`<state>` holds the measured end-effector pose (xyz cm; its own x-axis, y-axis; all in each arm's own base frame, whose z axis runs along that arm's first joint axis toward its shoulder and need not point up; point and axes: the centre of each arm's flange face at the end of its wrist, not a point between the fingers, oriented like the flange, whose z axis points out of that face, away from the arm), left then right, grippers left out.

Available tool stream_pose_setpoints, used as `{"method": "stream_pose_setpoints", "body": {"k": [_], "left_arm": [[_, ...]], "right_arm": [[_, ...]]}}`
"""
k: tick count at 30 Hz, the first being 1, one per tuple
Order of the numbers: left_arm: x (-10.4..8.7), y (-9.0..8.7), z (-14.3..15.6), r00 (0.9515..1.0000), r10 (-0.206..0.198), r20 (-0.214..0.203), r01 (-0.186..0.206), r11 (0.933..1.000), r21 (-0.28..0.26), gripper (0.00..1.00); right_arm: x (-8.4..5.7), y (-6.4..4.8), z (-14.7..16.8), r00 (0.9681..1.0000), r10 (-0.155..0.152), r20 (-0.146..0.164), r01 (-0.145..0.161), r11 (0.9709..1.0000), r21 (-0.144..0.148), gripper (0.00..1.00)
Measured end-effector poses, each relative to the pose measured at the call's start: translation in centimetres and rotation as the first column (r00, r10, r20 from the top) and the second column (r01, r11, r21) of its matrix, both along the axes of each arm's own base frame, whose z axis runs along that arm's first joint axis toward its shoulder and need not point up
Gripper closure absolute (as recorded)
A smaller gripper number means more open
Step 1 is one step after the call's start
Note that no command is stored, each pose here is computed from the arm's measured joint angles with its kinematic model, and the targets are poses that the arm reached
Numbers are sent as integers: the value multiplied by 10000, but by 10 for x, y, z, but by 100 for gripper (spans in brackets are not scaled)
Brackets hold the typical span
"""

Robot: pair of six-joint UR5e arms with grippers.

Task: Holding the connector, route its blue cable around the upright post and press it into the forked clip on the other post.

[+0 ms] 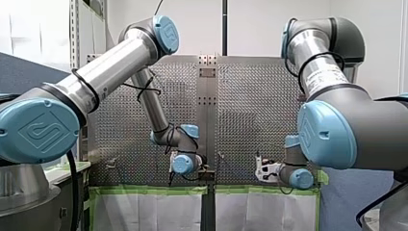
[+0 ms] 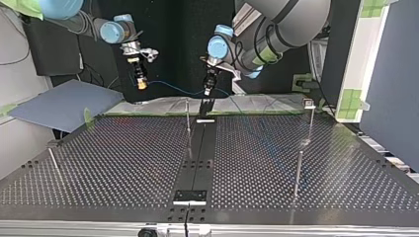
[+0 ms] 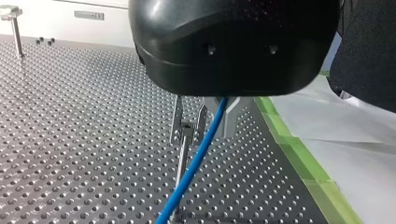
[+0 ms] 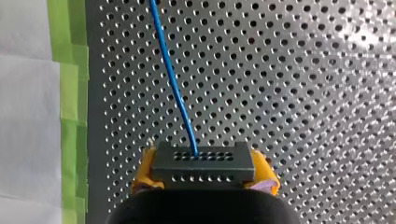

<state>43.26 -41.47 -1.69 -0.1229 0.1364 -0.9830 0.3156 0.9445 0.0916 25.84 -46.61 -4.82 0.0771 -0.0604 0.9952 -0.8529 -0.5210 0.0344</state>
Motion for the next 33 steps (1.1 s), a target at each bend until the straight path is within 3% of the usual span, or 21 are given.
{"method": "stream_pose_setpoints", "body": {"k": [6,13,22,33], "left_arm": [[1,1,0,10000,9,0,-9,10000,-33,100],[8,-3,4,9999,-136,51,137,9995,-285,100],[17,-12,11,9991,-346,241,358,9980,-518,100],[34,-18,22,9988,-262,413,300,9951,-938,100]], "right_arm": [[-9,-10,9,9996,-87,284,90,9999,-126,100],[-13,-19,24,9970,-153,765,177,9994,-313,100],[-11,-20,26,9964,-112,842,143,9992,-369,100],[-10,-24,27,9957,-110,915,147,9991,-393,100]]}}
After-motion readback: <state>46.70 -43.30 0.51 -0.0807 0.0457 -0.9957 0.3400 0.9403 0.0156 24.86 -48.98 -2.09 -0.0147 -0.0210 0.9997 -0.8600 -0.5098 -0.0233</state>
